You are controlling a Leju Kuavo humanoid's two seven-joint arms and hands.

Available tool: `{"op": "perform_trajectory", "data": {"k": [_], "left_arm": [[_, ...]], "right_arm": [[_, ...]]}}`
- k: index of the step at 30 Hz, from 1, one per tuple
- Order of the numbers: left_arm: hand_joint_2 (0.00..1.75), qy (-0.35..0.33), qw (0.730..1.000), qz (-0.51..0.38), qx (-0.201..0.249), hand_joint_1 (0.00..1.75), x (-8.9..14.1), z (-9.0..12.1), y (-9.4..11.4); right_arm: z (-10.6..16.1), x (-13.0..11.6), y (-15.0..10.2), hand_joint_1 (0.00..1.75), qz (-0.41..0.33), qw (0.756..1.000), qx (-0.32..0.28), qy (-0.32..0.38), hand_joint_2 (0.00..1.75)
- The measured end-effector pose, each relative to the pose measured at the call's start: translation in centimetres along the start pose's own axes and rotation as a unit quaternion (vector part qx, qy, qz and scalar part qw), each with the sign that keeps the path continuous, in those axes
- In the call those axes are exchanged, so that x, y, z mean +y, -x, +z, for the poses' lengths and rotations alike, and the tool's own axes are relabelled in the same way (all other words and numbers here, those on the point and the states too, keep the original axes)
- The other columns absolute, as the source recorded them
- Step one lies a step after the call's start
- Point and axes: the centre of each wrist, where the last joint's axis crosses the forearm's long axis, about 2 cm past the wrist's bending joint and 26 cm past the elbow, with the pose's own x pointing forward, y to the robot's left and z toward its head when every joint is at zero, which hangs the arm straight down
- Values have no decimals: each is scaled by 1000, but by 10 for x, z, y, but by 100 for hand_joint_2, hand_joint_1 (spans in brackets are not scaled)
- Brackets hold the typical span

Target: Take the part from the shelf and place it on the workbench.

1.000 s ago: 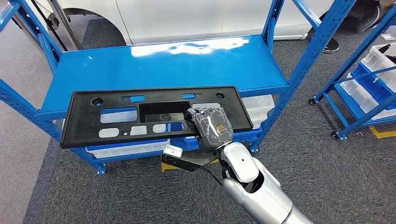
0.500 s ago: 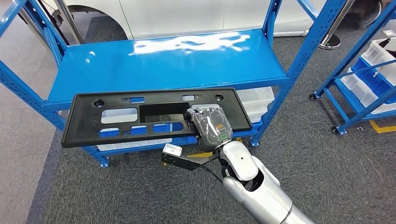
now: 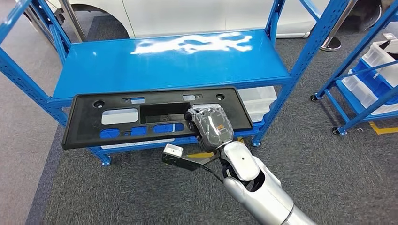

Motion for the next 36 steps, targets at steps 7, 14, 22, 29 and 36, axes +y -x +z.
{"op": "perform_trajectory", "data": {"k": [7,14,22,29,36], "left_arm": [[175,2,1000,4,-2,0,0,0,1],[175,3,1000,9,-3,0,1,0,1],[175,6,1000,12,-7,0,-1,0,-1],[175,8,1000,15,-9,0,-3,0,-2],[175,7,1000,16,-6,0,-3,0,1]], "right_arm": [[-2,-2,0,175,-3,1000,-1,-4,175],[-5,-4,1,175,-2,1000,-2,-8,175],[-7,-5,2,175,1,1000,-1,-11,175],[-6,-1,4,175,2,1000,2,-18,175],[-7,-1,4,175,0,1000,1,-18,175]]}}
